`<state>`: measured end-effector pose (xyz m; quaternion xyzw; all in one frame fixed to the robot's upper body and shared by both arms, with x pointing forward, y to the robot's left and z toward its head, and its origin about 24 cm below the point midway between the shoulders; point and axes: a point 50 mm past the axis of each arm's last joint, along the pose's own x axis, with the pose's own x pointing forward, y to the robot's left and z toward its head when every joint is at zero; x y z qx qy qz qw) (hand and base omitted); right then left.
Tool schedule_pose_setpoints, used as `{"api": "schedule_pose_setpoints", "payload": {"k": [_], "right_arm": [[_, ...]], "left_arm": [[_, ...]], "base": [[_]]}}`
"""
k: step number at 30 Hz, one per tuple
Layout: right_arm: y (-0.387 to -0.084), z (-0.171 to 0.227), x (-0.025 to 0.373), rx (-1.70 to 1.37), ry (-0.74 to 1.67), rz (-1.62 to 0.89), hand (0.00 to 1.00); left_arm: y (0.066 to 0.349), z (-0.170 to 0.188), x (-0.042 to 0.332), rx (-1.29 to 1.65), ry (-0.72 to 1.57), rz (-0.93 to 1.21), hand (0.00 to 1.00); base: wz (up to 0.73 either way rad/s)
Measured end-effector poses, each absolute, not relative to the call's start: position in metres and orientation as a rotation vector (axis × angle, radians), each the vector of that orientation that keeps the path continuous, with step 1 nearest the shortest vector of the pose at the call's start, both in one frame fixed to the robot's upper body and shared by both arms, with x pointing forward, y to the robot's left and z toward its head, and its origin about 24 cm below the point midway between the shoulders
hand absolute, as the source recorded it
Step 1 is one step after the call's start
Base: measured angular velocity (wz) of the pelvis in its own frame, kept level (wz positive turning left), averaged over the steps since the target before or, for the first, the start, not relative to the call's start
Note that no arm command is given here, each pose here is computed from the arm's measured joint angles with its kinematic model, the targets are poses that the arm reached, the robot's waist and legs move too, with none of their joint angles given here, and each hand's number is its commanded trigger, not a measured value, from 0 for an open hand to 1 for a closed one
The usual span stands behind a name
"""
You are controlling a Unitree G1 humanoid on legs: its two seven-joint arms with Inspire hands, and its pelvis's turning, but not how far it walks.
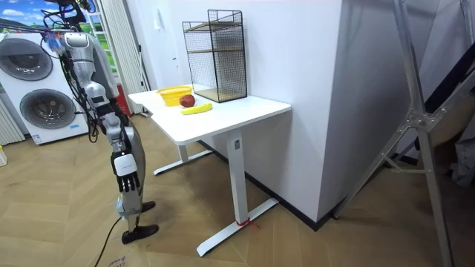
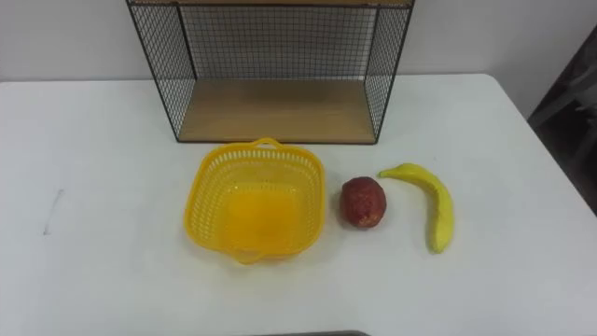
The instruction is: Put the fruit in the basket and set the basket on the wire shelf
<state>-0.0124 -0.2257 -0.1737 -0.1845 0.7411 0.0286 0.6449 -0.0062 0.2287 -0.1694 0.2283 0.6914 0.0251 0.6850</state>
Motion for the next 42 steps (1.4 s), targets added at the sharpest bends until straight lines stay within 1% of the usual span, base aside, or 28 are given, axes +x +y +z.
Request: {"api": "schedule_pose_setpoints", "payload": {"k": [6,9,12,15,18,20,21,23,24,26,27,29,31,33,35,36,38,39,41,42], "right_arm": [[-0.226,-0.174,-0.011,-0.409,1.683,0.055,0.0],[-0.225,-0.174,-0.014,-0.362,1.686,0.009,0.0],[-0.225,-0.174,-0.012,-0.315,1.671,-0.069,0.0],[-0.23,-0.173,-0.011,-0.216,1.643,-0.24,0.0],[-0.234,-0.171,-0.023,-0.024,1.641,-0.488,0.0],[-0.238,-0.17,-0.024,0.266,1.557,-0.793,0.0],[-0.24,-0.17,-0.023,0.336,1.522,-0.865,0.0],[-0.249,-0.167,-0.02,0.574,1.372,-1.122,0.0],[-0.251,-0.166,-0.019,0.628,1.33,-1.18,0.0],[-0.263,-0.163,-0.014,0.825,1.166,-1.389,0.0],[-0.266,-0.161,-0.015,0.867,1.125,-1.444,0.0],[-0.282,-0.155,-0.01,0.999,0.963,-1.614,0.0],[-0.297,-0.148,-0.005,1.05,0.858,-1.708,0.0],[-0.314,-0.138,0.006,1.045,0.768,-1.759,0.0],[-0.335,-0.121,0.023,0.939,0.689,-1.782,0.0],[-0.34,-0.115,0.028,0.896,0.673,-1.783,0.0],[-0.361,-0.088,0.047,0.743,0.572,-1.793,0.0],[-0.366,-0.079,0.054,0.697,0.536,-1.79,0.0],[-0.382,-0.04,0.078,0.476,0.373,-1.783,0.0],[-0.385,-0.03,0.083,0.427,0.332,-1.778,0.0]], "left_arm": [[0.229,-0.169,-0.007,0.51,1.551,0.06,0.0],[0.229,-0.169,-0.003,0.509,1.539,0.061,0.0],[0.229,-0.17,-0.001,0.493,1.528,0.075,0.0],[0.23,-0.169,-0.002,0.502,1.519,0.092,0.0],[0.232,-0.168,-0.006,0.48,1.525,0.121,0.0],[0.235,-0.168,-0.012,0.447,1.535,0.163,0.0],[0.236,-0.167,-0.015,0.438,1.54,0.175,0.0],[0.241,-0.166,-0.021,0.402,1.536,0.232,0.0],[0.242,-0.165,-0.021,0.397,1.53,0.248,0.0],[0.247,-0.164,-0.023,0.372,1.508,0.313,0.0],[0.249,-0.163,-0.023,0.363,1.503,0.334,0.0],[0.257,-0.161,-0.026,0.348,1.488,0.418,0.0],[0.261,-0.158,-0.032,0.35,1.493,0.459,0.0],[0.264,-0.157,-0.034,0.357,1.488,0.486,0.0],[0.267,-0.155,-0.032,0.377,1.479,0.499,0.0],[0.268,-0.155,-0.032,0.383,1.476,0.501,0.0],[0.27,-0.154,-0.027,0.391,1.454,0.505,0.0],[0.271,-0.154,-0.025,0.394,1.446,0.506,0.0],[0.272,-0.153,-0.022,0.425,1.428,0.48,0.0],[0.272,-0.153,-0.02,0.433,1.422,0.471,0.0]], "base": [[0.0],[0.0],[0.0],[0.0],[-0.01],[0.0],[0.0],[0.0],[0.0],[-0.02],[0.0],[0.0],[-0.03],[-0.03],[0.0],[-0.06],[-0.07],[-0.07],[-0.07],[0.0]]}}
